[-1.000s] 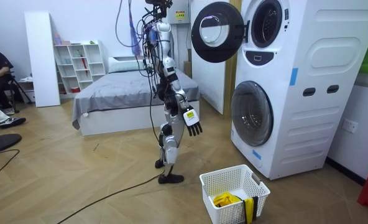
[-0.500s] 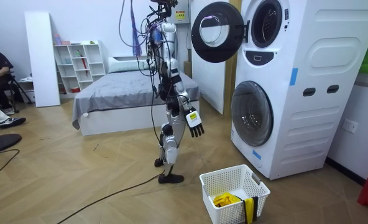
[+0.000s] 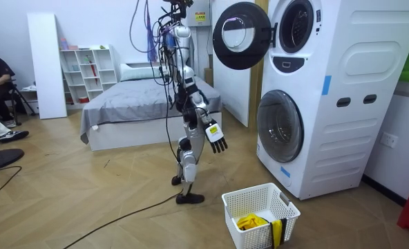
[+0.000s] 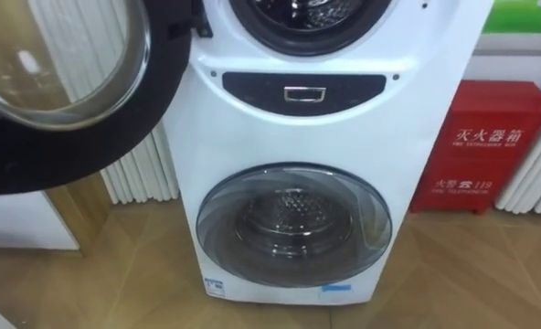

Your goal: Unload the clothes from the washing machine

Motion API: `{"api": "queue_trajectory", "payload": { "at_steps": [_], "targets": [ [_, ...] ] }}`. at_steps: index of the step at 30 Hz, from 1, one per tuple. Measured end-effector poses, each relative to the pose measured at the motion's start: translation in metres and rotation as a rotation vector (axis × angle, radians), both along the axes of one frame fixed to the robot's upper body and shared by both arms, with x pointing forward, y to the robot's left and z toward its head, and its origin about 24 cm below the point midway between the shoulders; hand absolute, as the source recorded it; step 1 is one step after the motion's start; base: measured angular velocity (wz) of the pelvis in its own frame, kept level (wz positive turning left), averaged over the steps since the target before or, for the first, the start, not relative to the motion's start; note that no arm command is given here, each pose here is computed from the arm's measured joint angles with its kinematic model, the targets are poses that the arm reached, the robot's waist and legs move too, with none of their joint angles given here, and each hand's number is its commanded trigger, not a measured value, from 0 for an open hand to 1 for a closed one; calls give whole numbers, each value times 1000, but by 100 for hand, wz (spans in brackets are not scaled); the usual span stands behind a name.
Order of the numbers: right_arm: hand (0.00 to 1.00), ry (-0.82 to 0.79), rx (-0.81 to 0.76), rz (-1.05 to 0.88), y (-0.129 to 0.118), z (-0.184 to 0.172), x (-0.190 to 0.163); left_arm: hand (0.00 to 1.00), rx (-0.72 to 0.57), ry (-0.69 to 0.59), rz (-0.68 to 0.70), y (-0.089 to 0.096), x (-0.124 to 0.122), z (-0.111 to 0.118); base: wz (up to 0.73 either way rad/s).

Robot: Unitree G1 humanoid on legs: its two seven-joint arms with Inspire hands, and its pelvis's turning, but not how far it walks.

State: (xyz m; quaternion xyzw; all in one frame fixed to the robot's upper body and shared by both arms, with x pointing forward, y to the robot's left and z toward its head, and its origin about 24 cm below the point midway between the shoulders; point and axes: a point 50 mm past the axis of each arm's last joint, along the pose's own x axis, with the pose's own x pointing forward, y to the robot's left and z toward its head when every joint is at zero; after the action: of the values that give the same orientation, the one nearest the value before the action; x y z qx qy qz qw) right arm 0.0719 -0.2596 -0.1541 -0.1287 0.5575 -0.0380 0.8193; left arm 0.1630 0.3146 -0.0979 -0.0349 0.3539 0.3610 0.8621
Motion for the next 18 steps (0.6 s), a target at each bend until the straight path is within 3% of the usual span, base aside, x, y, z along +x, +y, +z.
{"api": "queue_trajectory", "payload": {
  "at_steps": [6, 9, 18],
  "targets": [
    [0, -14, -18, 1, -5, 3, -1, 0, 137, -307, -31, 27, 64, 74, -14],
    [0, -31, -19, 3, -5, 4, 2, 0, 210, -462, -75, 29, 93, 117, -3],
    [0, -8, -10, 28, -4, 3, -4, 0, 244, -491, -115, 9, 113, 164, 18]
  ]
}}
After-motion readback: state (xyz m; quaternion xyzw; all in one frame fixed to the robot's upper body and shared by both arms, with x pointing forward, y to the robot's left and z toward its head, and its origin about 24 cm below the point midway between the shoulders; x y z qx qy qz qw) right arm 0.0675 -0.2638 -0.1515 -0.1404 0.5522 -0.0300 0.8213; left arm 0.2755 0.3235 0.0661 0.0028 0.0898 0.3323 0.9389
